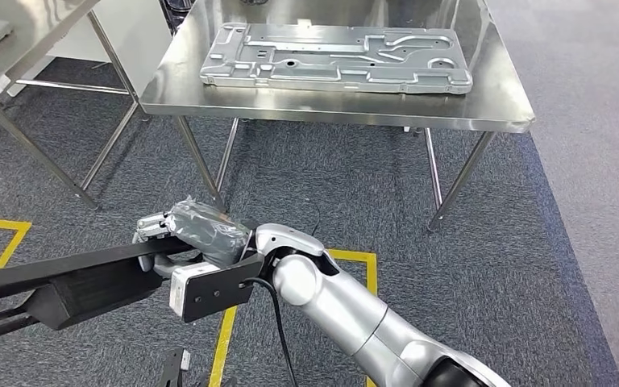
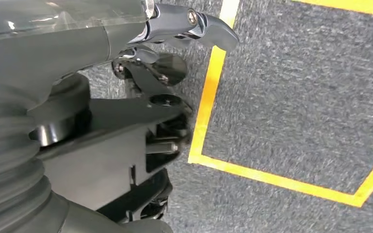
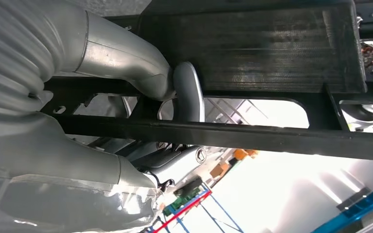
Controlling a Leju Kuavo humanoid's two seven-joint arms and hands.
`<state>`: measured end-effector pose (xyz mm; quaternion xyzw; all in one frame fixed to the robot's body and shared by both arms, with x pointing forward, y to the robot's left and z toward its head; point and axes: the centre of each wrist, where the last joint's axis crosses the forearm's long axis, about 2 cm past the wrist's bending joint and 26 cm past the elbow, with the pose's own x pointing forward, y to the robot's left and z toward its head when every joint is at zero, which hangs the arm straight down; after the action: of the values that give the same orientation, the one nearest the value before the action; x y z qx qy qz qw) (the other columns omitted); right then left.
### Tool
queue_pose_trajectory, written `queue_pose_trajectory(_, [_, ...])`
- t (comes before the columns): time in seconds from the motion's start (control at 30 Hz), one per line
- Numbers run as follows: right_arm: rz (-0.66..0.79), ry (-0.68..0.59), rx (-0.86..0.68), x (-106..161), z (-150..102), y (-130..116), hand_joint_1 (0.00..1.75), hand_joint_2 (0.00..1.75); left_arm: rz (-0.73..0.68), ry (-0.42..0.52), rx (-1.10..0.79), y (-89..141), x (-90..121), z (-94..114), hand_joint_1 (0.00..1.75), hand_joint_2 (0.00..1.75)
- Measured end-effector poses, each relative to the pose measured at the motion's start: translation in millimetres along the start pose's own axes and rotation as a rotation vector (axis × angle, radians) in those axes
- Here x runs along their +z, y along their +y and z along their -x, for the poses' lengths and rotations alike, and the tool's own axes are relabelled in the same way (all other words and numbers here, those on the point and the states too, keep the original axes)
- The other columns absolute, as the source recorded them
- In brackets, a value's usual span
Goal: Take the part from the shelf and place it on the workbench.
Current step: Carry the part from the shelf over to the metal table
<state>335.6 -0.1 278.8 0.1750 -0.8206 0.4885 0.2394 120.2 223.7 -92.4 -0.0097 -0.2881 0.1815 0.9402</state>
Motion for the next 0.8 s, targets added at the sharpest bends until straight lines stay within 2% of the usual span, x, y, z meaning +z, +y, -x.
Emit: queue_pose_trajectory(0.8, [-0.003,0.010,0.018,2.4,1.9,-1.6,1.75,1.75,0.006,-0.006,0.003,-2.5,-0.4,-1.8,0.00,1.75])
